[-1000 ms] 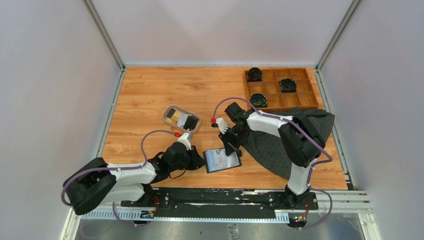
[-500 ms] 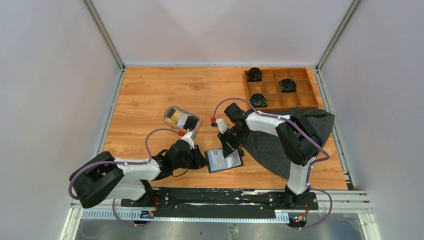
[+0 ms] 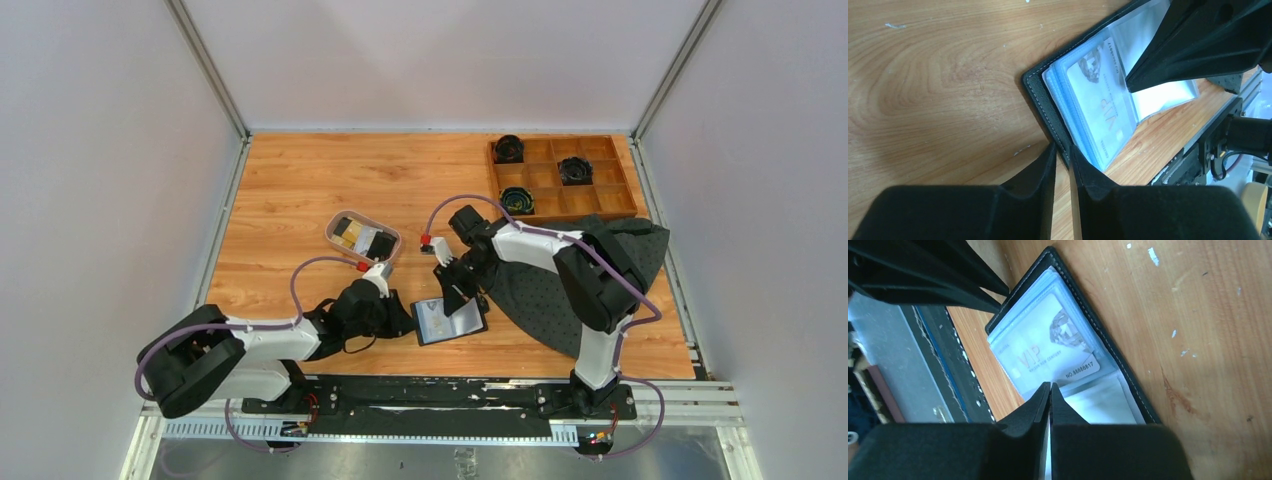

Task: Put the credit cards into the card holder
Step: Insert the credit card into the card holder.

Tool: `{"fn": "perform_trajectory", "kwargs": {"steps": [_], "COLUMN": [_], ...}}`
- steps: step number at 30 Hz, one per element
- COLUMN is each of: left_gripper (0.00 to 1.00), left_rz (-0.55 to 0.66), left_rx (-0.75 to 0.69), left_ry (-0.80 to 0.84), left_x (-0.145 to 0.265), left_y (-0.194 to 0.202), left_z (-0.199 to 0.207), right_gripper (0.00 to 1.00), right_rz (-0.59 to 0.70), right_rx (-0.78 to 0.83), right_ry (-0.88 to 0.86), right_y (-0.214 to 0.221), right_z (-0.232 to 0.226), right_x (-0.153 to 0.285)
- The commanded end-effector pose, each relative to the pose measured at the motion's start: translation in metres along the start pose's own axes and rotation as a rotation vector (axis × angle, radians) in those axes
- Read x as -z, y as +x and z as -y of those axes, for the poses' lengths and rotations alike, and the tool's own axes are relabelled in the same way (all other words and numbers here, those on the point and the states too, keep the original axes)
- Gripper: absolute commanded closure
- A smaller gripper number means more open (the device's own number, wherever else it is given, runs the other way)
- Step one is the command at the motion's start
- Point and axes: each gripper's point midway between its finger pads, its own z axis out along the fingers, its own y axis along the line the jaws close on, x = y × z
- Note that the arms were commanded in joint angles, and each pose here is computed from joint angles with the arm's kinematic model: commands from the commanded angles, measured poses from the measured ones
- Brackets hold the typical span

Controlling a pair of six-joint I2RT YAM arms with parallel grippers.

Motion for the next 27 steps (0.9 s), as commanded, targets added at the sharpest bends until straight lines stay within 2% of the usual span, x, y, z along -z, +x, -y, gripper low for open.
{"fn": "perform_trajectory", "kwargs": {"steps": [1,6,8,11,16,20,24,27], "left_gripper": [0.79,0.70,0.58,0.40,0.03,0.00,0.07,0.15], "left_rz": [0.050,0.147,0.185,0.235,0.292,0.296,0.280,0.260], "left_rx": [-0.023,-0.099,-0.123,-0.131,-0.106,-0.081,-0.064,-0.066], "left_ry": [0.034,0.160,0.201,0.250,0.297,0.279,0.260,0.252], "left_x": [0.008,0.029,0.038,0.049,0.061,0.060,0.056,0.052], "left_y": [-0.010,-0.031,-0.038,-0.047,-0.057,-0.056,-0.054,-0.052], "left_z": [0.009,0.036,0.045,0.055,0.064,0.058,0.055,0.055], "right_gripper": [0.93,0.84,0.83,0.82,0.89,0.95,0.96,0.96], "right_rz": [0.021,0.057,0.070,0.080,0.034,0.011,-0.007,-0.021], "right_rx": [0.209,0.351,0.345,0.244,0.080,0.002,-0.044,-0.075], "right_ry": [0.032,-0.002,-0.030,-0.118,-0.143,-0.109,-0.089,-0.085], "right_y": [-0.013,-0.013,-0.014,-0.015,-0.009,-0.004,0.001,0.005], "right_z": [-0.015,-0.036,-0.040,-0.043,-0.025,-0.011,0.000,0.006], "right_x": [0.026,0.044,0.045,0.040,0.023,0.015,0.009,0.005]}}
